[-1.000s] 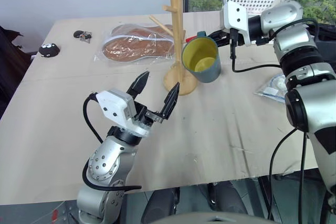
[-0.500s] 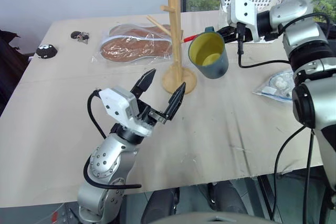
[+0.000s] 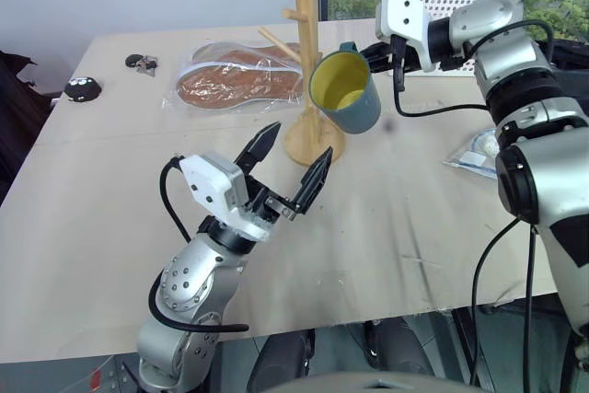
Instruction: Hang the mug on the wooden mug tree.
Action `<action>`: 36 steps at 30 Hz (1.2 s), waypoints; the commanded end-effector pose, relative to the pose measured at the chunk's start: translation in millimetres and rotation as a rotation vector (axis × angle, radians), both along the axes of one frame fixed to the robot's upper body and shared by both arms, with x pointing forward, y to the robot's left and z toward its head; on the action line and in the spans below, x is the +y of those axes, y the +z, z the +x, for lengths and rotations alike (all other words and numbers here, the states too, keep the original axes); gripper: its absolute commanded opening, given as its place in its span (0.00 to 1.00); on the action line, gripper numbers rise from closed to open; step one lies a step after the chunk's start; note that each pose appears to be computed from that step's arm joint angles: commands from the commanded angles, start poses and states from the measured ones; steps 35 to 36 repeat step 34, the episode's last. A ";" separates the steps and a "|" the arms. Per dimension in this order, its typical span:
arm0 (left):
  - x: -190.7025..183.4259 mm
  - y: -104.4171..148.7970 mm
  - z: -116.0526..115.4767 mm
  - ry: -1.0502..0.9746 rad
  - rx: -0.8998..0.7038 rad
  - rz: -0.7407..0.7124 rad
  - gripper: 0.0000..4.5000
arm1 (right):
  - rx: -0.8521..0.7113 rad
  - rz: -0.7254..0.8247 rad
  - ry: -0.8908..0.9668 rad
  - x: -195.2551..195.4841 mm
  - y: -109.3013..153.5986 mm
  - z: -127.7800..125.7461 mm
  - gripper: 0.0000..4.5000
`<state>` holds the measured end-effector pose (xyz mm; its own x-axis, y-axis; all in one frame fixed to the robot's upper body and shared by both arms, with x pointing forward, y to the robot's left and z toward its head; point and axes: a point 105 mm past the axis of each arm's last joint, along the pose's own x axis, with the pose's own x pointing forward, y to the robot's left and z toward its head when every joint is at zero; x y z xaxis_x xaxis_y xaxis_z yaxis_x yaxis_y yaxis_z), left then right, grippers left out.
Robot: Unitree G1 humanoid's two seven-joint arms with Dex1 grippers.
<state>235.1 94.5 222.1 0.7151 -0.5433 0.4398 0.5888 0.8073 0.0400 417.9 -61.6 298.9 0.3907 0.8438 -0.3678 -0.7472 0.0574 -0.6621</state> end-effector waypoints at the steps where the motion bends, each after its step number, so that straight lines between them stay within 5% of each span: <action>1: -0.5 8.8 -6.0 0.000 -0.048 -0.013 1.00 | -0.075 0.093 -0.036 -6.4 31.4 0.4 0.49; 5: 1.2 7.5 -5.2 0.001 -0.043 -0.009 1.00 | -0.068 0.160 -0.083 -20.7 35.1 4.0 0.95; 6: 2.2 6.0 -4.5 0.002 -0.037 -0.005 1.00 | -0.063 0.180 -0.104 -27.7 34.4 5.6 0.99; 11: 11.4 -10.7 -0.2 0.028 0.045 0.022 1.00 | 0.049 0.338 -0.150 -63.3 20.9 5.5 0.99; 14: 25.0 -37.3 1.6 0.069 0.162 0.062 1.00 | 0.189 0.497 -0.123 -76.5 -13.5 -10.0 0.99; 21: 67.5 -97.6 1.1 0.210 0.402 0.163 1.00 | 0.392 0.674 -0.289 -82.2 -138.8 -109.5 0.99; 26: 74.8 -116.2 -8.6 0.191 0.461 0.233 1.00 | 0.475 0.661 -0.460 -87.7 -197.0 -157.4 0.99; 36: 77.2 -129.9 -14.1 0.137 0.478 0.301 1.00 | 0.403 0.694 -0.609 -109.5 -223.7 -175.6 0.99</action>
